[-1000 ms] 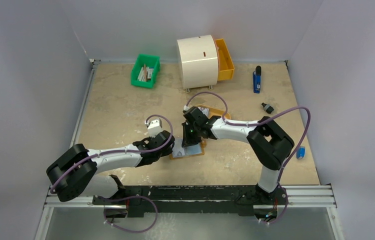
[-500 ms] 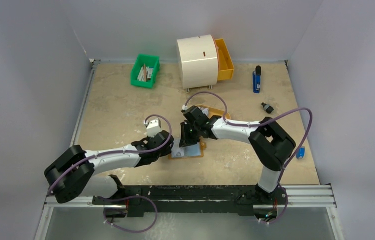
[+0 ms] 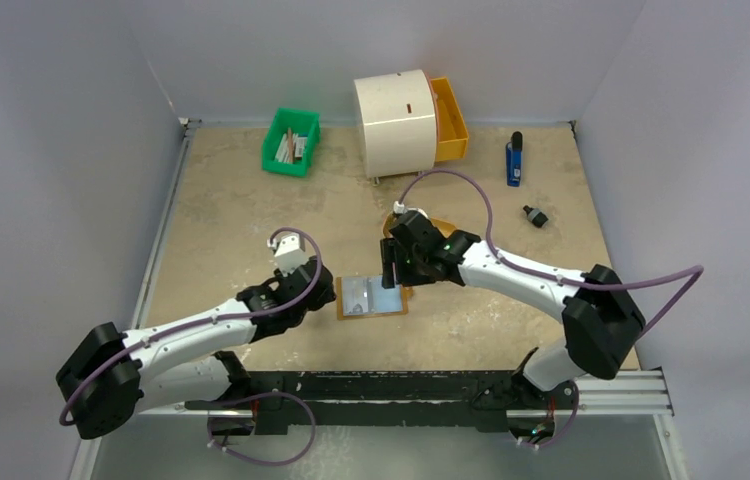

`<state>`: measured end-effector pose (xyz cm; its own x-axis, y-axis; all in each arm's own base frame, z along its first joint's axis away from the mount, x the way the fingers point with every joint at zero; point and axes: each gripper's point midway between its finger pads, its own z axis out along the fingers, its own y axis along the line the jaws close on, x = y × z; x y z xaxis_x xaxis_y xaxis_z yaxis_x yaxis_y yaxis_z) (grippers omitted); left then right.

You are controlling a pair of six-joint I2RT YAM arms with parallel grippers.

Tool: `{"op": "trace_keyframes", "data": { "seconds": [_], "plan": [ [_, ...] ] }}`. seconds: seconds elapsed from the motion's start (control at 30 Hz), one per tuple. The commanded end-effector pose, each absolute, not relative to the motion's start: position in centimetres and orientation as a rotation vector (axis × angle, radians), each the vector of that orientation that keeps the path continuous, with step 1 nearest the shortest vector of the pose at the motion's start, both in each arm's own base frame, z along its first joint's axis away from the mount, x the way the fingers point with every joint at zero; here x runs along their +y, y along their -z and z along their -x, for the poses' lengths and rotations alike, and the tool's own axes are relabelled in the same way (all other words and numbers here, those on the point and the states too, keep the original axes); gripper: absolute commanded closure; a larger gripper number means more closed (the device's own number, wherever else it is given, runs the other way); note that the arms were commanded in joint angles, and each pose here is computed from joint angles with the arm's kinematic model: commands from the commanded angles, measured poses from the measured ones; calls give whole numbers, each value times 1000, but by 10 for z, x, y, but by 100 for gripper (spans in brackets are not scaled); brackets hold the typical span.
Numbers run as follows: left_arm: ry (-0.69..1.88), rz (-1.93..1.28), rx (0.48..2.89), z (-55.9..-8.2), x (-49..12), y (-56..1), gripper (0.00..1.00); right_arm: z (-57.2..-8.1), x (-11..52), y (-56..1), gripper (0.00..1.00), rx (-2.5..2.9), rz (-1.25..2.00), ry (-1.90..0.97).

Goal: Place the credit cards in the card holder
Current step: Insert the credit card into the card holder, then close the card holder at the center of the board.

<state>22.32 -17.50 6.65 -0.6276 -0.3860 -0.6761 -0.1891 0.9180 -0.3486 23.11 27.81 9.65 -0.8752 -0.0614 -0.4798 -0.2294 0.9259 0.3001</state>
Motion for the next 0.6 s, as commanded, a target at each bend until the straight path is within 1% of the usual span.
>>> {"op": "trace_keyframes", "data": {
  "seconds": [0.0,0.2,0.3,0.37,0.43,0.57],
  "plan": [
    [260,451,2201,-224,-156,-77,49,-224,231,-63,34,2690,188,-205],
    [243,456,2204,-221,-150,-76,48,-235,230,-49,35,2686,150,-147],
    [238,455,2209,-220,-150,-74,48,-241,226,-43,40,2693,137,-112],
    [235,454,2211,-220,-150,-74,49,-243,225,-40,51,2703,135,-115],
    [233,454,2212,-220,-150,-73,49,-243,225,-40,65,2703,136,-123],
    [228,452,2216,-220,-150,-69,50,-243,226,-55,88,2660,140,-174]
  ]
}}
